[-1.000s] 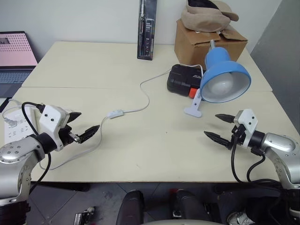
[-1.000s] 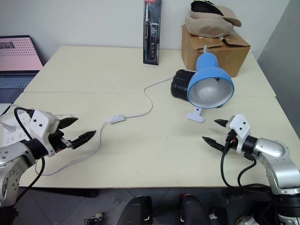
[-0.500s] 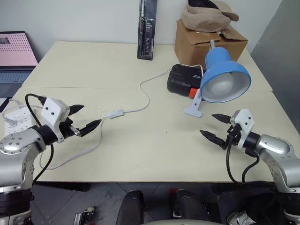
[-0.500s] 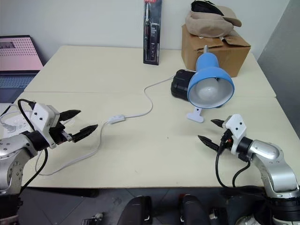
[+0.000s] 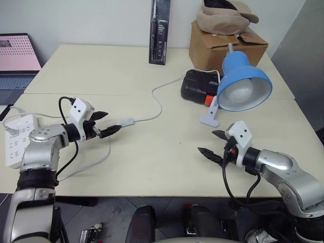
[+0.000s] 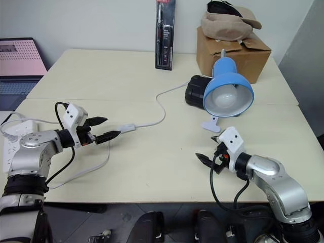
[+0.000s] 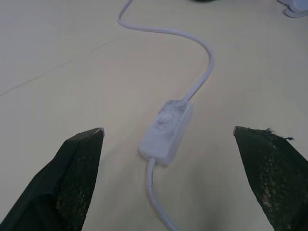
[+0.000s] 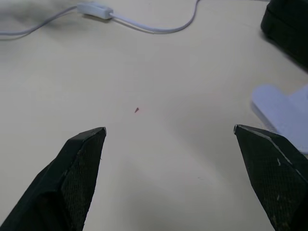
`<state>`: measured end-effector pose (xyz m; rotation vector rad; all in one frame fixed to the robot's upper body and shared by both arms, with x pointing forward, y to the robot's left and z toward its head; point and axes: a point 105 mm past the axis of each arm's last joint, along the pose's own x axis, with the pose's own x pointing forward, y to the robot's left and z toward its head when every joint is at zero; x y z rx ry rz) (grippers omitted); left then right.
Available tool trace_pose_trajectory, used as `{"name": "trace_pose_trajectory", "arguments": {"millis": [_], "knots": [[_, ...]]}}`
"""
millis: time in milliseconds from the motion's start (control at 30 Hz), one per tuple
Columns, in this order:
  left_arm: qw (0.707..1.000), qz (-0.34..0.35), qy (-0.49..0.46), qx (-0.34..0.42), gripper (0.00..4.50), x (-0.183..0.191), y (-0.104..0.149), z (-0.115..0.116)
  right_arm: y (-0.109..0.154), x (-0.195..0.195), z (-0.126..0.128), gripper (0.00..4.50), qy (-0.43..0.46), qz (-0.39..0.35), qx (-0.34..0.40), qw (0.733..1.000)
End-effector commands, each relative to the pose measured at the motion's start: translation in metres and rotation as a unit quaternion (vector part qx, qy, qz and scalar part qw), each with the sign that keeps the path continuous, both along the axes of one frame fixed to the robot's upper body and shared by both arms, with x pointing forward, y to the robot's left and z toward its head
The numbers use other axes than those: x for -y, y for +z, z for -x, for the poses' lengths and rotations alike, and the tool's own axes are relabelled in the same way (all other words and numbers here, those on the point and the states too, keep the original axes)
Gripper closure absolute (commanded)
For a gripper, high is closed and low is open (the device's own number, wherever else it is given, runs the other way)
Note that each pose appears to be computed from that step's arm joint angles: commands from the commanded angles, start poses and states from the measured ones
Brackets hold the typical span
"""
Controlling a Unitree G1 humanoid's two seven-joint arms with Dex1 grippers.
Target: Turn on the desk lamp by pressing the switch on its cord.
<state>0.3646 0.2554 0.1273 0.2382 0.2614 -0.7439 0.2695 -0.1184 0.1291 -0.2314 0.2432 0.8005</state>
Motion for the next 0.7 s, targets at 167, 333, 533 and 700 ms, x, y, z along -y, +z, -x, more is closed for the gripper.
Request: {"name": "trace_pose_trajectory", "arguments": {"millis": [167, 333, 533, 700], "knots": [[0.998, -0.007, -0.026, -0.049, 0.0, 0.008, -0.015, -0.014, 0.023, -0.013, 0.007, 0.03, 0.016, 0.004, 0.035, 0.999], [0.997, 0.0, -0.028, -0.067, 0.0, 0.006, -0.019, -0.014, 0.027, -0.016, 0.009, 0.03, 0.016, 0.003, 0.037, 0.999], [0.994, -0.002, -0.05, -0.092, 0.91, 0.005, -0.023, -0.007, 0.037, -0.026, 0.017, 0.0, 0.045, -0.024, 0.039, 0.998], [0.994, -0.005, -0.056, -0.097, 2.09, 0.003, -0.023, -0.004, 0.04, -0.027, 0.018, 0.0, 0.051, -0.032, 0.037, 0.998]]}}
